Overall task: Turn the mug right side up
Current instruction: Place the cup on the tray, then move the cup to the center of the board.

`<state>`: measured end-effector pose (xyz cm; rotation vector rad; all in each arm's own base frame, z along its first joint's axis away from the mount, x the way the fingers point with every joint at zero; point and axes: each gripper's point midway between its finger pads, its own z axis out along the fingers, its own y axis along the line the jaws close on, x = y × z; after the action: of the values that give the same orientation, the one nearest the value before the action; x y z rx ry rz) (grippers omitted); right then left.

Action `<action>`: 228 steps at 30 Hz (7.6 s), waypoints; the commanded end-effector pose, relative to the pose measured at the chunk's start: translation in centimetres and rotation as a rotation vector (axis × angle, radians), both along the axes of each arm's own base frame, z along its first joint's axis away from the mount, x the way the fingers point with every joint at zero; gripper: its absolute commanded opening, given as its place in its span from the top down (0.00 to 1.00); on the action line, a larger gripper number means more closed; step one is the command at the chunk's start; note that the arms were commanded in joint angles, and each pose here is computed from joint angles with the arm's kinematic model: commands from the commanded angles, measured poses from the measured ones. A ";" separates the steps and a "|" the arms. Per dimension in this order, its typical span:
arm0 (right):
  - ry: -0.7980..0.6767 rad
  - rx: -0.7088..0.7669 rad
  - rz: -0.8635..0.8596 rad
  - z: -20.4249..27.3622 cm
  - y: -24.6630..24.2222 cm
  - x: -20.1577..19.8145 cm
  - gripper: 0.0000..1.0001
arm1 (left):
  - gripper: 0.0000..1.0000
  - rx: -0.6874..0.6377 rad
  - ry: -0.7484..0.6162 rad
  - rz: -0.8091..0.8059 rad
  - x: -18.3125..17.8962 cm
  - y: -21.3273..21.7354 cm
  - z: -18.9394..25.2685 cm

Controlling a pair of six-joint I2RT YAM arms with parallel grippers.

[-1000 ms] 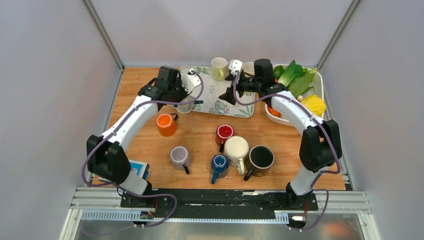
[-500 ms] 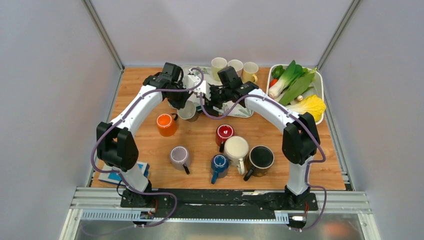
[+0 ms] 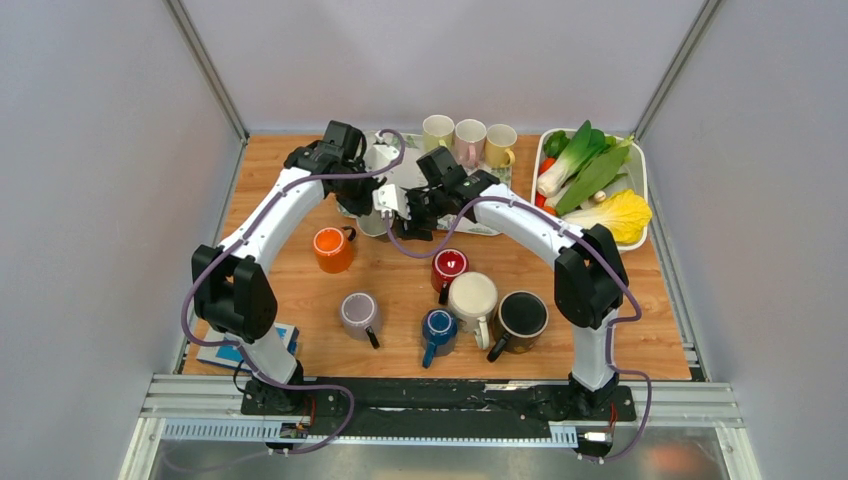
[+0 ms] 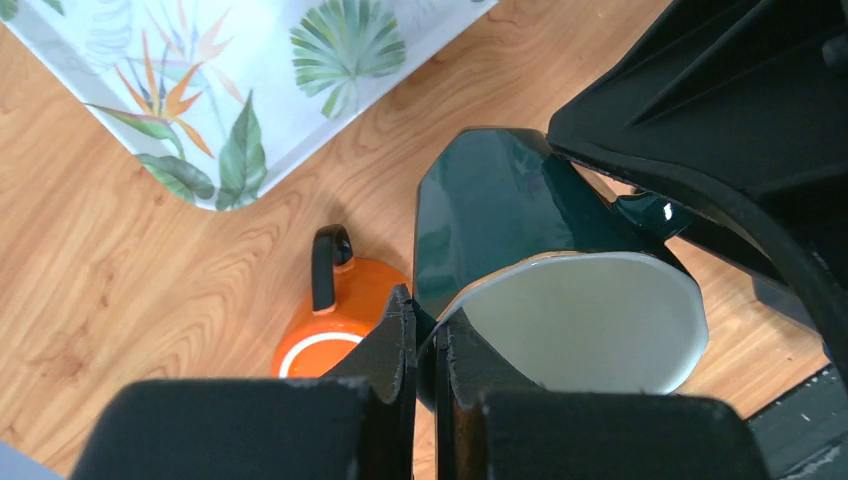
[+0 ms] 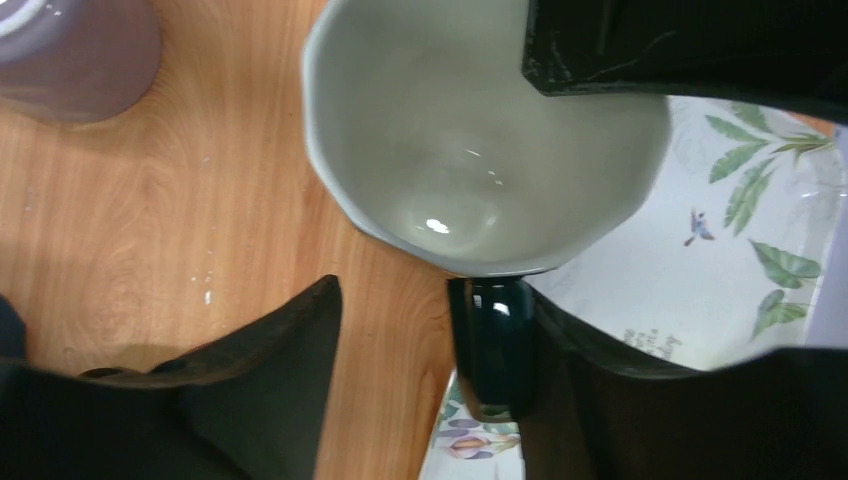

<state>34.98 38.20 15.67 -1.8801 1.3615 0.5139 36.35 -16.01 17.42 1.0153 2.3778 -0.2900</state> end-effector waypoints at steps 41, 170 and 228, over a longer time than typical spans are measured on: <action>0.251 0.541 -0.947 3.7 0.1 21.4 1.00 | 0.15 -0.226 -0.377 0.606 1.4 10.2 12.0; 0.063 0.119 -0.928 1.2 -19.4 1.1 0.00 | 0.14 -0.698 0.196 -0.470 -18.6 -13.9 -1.7; 0.072 0.143 -0.750 2.8 -10.9 4.5 0.00 | 0.27 -0.061 0.081 0.290 0.8 0.5 -7.5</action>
<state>40.26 25.59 17.11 -1.0771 1.9434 0.2395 34.99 -19.16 11.80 0.7820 2.4359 -0.5803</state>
